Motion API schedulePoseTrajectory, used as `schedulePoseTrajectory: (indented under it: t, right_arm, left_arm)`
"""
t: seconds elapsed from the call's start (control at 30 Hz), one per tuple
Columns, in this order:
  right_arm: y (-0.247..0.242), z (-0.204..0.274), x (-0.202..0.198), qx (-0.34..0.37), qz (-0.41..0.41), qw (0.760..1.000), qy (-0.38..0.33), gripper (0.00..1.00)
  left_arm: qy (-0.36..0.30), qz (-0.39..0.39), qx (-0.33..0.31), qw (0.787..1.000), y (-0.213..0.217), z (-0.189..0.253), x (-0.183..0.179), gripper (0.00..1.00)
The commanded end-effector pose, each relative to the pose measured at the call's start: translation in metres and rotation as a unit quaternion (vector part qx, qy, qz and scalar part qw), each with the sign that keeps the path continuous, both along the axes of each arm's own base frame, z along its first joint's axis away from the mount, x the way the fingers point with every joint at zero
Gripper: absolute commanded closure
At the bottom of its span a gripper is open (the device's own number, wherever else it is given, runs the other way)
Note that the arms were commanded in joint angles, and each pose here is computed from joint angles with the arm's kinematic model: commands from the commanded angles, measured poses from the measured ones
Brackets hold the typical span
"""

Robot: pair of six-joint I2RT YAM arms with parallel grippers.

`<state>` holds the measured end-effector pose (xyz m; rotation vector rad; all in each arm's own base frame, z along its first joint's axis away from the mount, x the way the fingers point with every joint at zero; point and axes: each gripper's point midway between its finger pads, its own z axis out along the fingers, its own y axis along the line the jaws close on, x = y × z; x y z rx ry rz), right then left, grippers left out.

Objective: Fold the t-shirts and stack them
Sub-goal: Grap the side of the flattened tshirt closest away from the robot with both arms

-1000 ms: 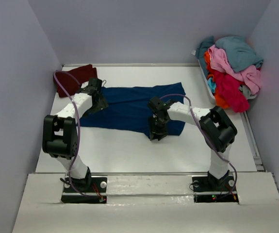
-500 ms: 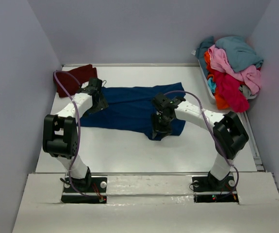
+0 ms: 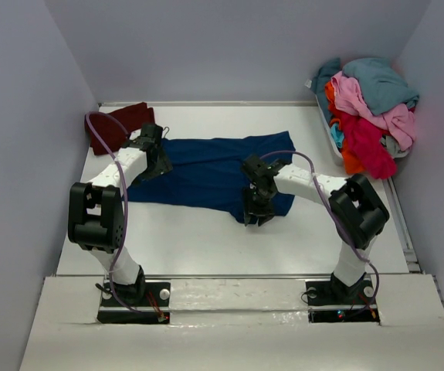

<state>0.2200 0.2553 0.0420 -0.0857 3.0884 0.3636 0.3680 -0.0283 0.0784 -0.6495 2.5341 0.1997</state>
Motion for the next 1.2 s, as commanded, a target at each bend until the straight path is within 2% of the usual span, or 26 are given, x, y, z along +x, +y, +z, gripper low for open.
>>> schedulePoseTrajectory:
  t: [0.0, 0.5, 0.6, 0.67, 0.8, 0.9, 1.17]
  right_arm:
    - [0.003, -0.004, 0.011, 0.006, -0.013, 1.000, -0.015, 0.46]
    - [-0.010, -0.017, 0.032, 0.007, -0.050, 0.999, -0.012, 0.47]
    - [-0.009, -0.016, 0.034, 0.007, -0.052, 0.999, -0.016, 0.51]
    - [-0.008, -0.016, 0.035, 0.007, -0.052, 0.998, -0.016, 0.62]
    - [-0.007, -0.017, 0.034, 0.012, -0.049, 0.999, -0.011, 0.72]
    - [-0.008, -0.019, 0.030, 0.012, -0.044, 0.999, -0.006, 0.91]
    - [-0.015, 0.011, 0.031, 0.008, -0.018, 0.999, -0.032, 0.93]
  left_arm:
    - [-0.014, -0.002, 0.011, 1.000, 0.002, 0.012, 0.009, 0.05]
    - [-0.013, -0.002, 0.013, 1.000, 0.002, 0.014, 0.013, 0.05]
    - [-0.013, -0.002, 0.013, 1.000, 0.002, 0.013, 0.014, 0.05]
    - [-0.013, -0.002, 0.013, 1.000, 0.002, 0.013, 0.014, 0.05]
    - [-0.012, -0.003, 0.013, 1.000, 0.001, 0.013, 0.016, 0.05]
    - [-0.013, -0.002, 0.013, 1.000, 0.001, 0.013, 0.016, 0.05]
    - [-0.011, -0.002, 0.014, 1.000, 0.001, 0.012, 0.017, 0.05]
